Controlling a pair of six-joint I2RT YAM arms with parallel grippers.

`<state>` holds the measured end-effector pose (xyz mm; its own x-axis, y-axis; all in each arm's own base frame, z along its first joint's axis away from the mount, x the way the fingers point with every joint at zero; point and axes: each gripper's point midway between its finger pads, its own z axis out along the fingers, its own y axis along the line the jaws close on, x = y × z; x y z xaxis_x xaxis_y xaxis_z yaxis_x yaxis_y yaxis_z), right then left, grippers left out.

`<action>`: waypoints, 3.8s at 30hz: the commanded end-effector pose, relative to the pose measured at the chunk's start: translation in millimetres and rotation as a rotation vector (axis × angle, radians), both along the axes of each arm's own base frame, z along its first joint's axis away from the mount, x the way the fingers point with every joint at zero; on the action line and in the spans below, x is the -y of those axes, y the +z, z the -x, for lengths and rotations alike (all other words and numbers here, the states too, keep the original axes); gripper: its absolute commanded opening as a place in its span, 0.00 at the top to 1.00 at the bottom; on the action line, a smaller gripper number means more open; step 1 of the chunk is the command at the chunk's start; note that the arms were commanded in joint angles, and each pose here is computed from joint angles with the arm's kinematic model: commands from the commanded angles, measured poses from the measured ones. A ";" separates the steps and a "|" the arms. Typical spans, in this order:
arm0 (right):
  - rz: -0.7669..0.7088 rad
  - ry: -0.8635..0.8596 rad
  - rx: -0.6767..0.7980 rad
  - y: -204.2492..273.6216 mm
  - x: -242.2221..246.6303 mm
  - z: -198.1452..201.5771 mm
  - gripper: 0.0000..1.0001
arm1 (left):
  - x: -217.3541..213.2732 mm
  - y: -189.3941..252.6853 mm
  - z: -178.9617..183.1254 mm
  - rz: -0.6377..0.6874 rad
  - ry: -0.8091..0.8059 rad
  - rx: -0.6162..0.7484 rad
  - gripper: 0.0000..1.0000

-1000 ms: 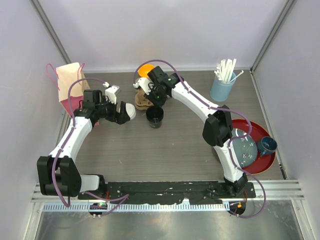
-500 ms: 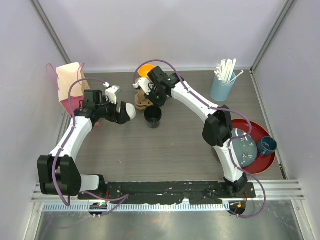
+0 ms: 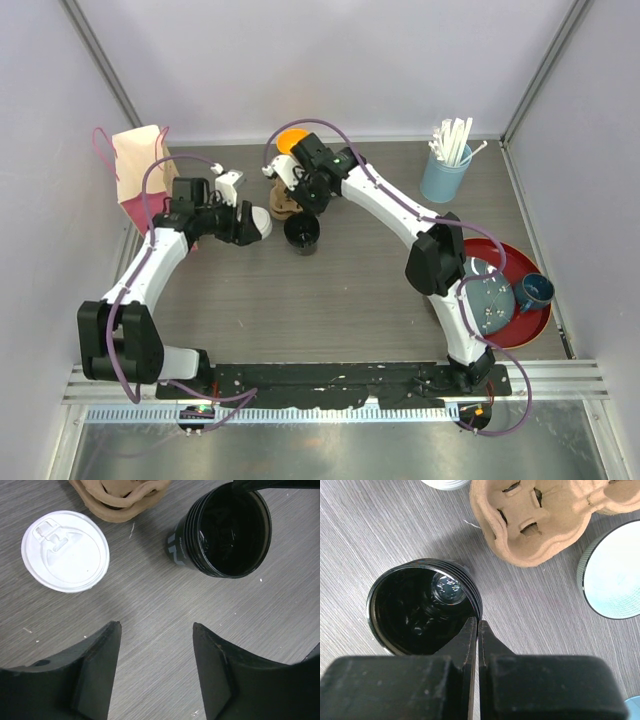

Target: Pack the takeout coffee

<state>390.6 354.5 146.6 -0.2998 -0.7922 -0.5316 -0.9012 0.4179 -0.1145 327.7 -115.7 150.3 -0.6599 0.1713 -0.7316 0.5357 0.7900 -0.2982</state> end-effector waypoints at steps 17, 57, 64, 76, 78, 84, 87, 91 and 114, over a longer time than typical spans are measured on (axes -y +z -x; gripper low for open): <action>-0.261 -0.053 -0.023 66.2 2.3 -8.0 0.99 | 38.8 3.8 -26.7 0.158 0.063 -0.172 0.56; -0.497 -0.348 0.010 168.6 56.2 69.3 0.99 | -3.7 19.6 -54.1 -0.083 0.180 -0.006 0.47; -0.432 -0.460 -0.138 80.0 78.3 112.9 0.99 | -12.2 10.3 -56.8 -0.134 0.199 -0.015 0.47; -0.303 -0.551 -0.256 -22.4 73.4 120.7 0.99 | -33.0 -11.7 -73.4 -0.258 0.249 -0.022 0.46; -0.292 -0.550 -0.251 -25.4 72.0 120.3 0.99 | -35.3 -14.6 -76.7 -0.274 0.252 -0.018 0.47; -0.271 -0.532 -0.228 -25.2 65.3 119.8 0.99 | -47.1 -29.0 -98.5 -0.345 0.283 -0.004 0.48; -0.271 -0.520 -0.221 -19.0 62.8 119.9 0.95 | -51.1 -33.8 -111.6 -0.379 0.292 0.002 0.50; -0.310 -0.479 -0.206 -1.8 53.6 122.3 0.89 | -54.8 -35.1 -127.5 -0.411 0.296 0.022 0.51; -0.303 -0.445 -0.094 30.1 67.7 121.0 0.49 | -41.3 -65.6 -124.4 -0.411 0.154 -0.064 0.59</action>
<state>263.8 286.2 147.4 -0.6825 -0.4157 -0.6012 -0.6152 0.7708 0.1654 450.2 -74.5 73.6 -0.7704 0.3073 -0.5586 0.3692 0.9293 0.0020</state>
